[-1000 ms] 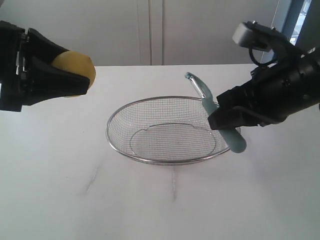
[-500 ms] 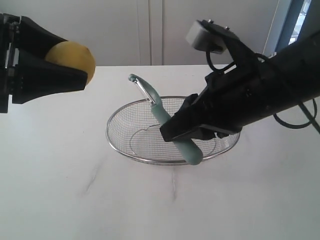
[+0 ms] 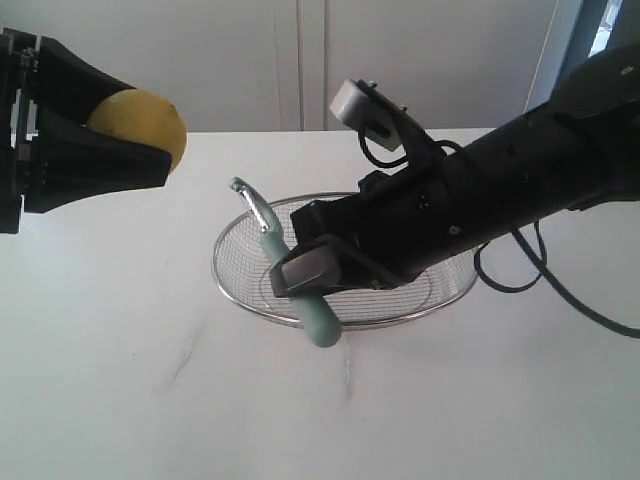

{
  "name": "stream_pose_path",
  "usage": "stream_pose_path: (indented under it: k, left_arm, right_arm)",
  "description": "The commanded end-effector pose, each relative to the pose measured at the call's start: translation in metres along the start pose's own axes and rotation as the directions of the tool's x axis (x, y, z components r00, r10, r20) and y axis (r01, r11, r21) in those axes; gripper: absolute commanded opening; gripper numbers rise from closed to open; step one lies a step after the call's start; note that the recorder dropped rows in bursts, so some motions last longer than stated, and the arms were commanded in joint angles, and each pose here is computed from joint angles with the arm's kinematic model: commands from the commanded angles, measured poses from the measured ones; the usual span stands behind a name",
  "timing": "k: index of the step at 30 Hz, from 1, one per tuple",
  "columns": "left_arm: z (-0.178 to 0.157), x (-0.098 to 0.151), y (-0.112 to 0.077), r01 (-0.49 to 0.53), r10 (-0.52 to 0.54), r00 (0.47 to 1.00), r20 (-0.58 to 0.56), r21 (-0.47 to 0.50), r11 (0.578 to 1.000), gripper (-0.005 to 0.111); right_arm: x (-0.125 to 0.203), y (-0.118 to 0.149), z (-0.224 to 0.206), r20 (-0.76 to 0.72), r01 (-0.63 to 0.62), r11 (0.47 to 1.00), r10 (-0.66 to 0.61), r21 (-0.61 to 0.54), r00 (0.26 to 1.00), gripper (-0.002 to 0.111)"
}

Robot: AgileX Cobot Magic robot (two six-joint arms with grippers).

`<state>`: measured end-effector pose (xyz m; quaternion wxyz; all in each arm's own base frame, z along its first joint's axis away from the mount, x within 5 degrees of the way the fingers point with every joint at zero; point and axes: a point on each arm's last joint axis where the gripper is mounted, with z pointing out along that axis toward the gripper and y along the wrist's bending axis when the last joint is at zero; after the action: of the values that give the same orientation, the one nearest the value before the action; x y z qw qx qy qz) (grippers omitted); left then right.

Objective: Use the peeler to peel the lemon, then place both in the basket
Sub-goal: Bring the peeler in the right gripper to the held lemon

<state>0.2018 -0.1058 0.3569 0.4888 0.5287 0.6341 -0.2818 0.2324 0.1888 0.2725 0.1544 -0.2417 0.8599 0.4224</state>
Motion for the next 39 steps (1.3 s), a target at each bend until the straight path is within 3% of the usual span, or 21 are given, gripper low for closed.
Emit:
stream_pose_path:
  k: [1,16,31,39]
  left_arm:
    - [-0.001,-0.001,-0.004,-0.006,0.006,1.000,0.012,0.014,1.000,0.000]
    - [0.000,0.001,0.001,-0.007,0.007,1.000,-0.002,-0.029,1.000,0.000]
    - [0.009,0.014,0.010,0.019,-0.020,0.998,-0.056,-0.016,1.000,0.000]
    - [0.009,0.014,0.011,0.021,-0.022,0.998,-0.057,-0.017,1.000,0.000]
  right_arm:
    - [-0.003,0.010,0.011,0.047,-0.048,0.998,0.050,-0.051,0.998,0.000]
    - [-0.006,0.037,0.032,0.147,-0.113,0.988,0.128,-0.108,0.981,0.000]
    - [-0.012,0.034,0.035,0.219,-0.159,0.984,0.174,-0.084,0.960,0.000]
    - [-0.005,0.033,0.058,0.166,-0.186,0.979,0.197,-0.078,0.966,0.000]
